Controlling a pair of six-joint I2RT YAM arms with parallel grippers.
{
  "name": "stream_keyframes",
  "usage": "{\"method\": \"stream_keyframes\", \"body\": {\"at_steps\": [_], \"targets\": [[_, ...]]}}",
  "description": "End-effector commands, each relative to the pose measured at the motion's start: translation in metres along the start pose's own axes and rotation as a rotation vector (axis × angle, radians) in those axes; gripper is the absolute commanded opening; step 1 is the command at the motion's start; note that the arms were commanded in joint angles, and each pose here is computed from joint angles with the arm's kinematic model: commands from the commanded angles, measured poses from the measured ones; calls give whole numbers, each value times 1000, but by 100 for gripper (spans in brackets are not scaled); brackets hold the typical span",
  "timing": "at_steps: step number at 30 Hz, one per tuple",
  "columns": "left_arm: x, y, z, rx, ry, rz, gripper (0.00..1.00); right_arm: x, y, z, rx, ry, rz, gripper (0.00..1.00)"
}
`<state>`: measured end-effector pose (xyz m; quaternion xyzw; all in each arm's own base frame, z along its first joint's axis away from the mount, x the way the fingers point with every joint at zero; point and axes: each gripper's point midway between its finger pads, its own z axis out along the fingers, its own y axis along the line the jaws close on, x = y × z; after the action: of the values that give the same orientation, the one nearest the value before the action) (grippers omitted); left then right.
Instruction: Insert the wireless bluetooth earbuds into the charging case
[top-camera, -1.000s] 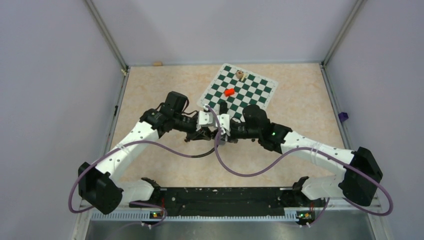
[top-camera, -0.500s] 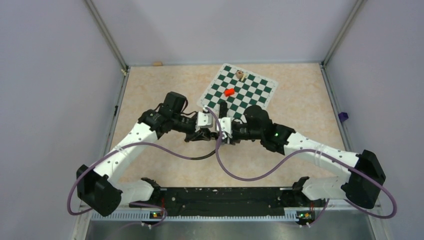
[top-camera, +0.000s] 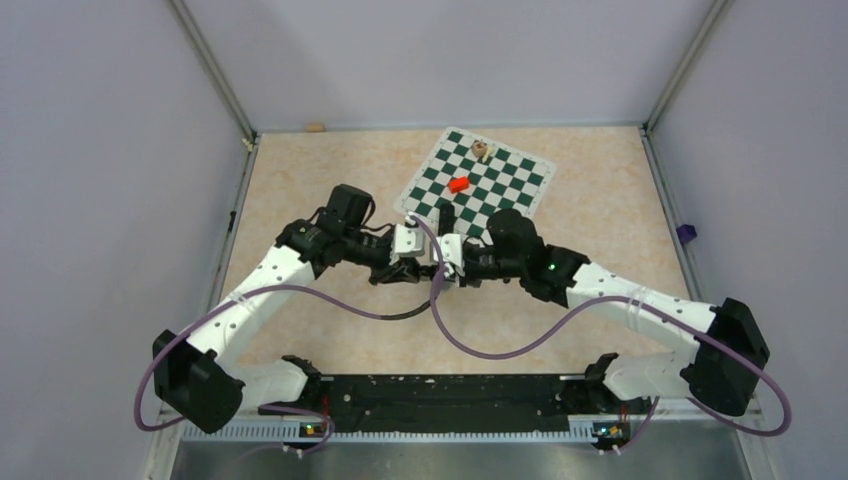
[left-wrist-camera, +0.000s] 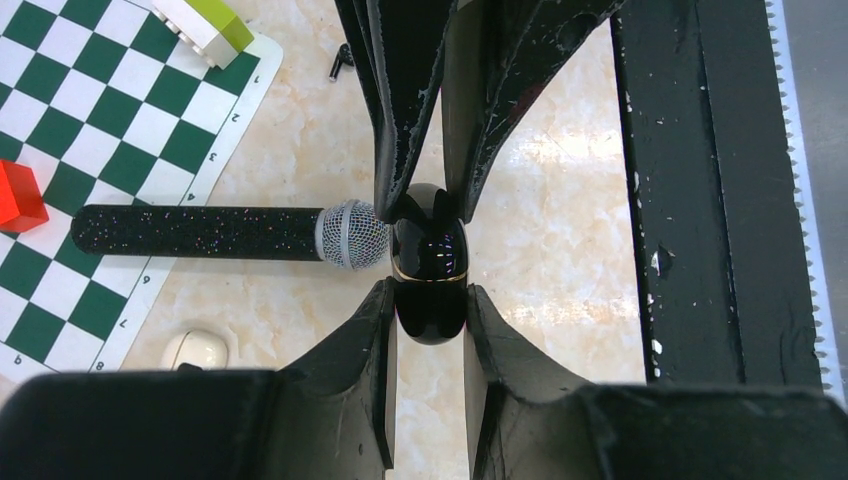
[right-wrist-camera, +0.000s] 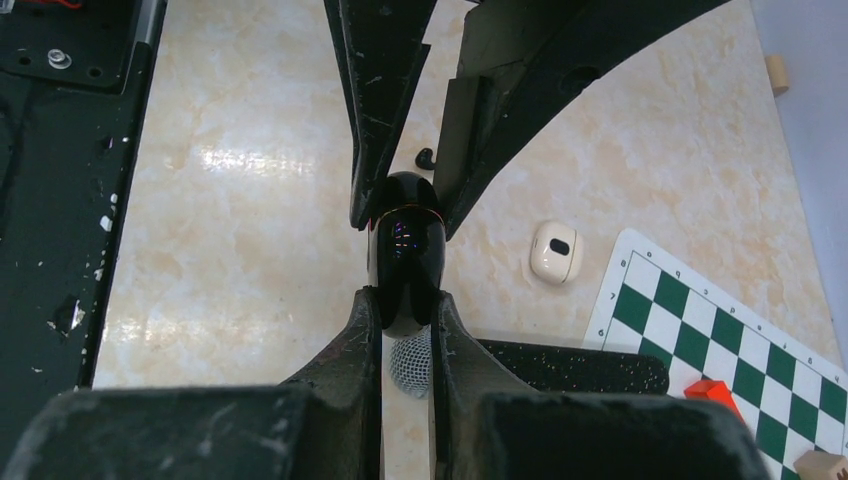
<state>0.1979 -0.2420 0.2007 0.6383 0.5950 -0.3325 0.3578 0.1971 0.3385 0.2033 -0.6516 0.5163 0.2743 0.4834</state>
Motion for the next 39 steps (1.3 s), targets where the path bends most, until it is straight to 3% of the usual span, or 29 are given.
{"method": "stream_keyframes", "body": {"at_steps": [1,4,9,18,22,28,34,39], "targets": [[-9,-6,-2,13,-44,19,34,-33,-11,-2,4,-84,-32,0],[-9,-6,-2,14,-44,16,49,-35,-14,-4,23,-88,-31,0],[-9,-6,-2,14,-43,15,60,-37,-22,-7,71,-90,-34,0],[-8,-6,-2,11,-40,13,69,-43,-30,-10,114,-107,-19,0],[-8,-6,-1,15,-41,12,67,-47,-27,-9,95,-124,6,0],[-9,-5,-1,16,-41,9,48,-48,-24,-6,73,-131,25,0],[-11,-4,-1,17,-44,6,59,-55,-21,-5,47,-154,57,0],[-11,-3,-1,16,-46,4,48,-56,-20,-4,43,-156,64,0]]}}
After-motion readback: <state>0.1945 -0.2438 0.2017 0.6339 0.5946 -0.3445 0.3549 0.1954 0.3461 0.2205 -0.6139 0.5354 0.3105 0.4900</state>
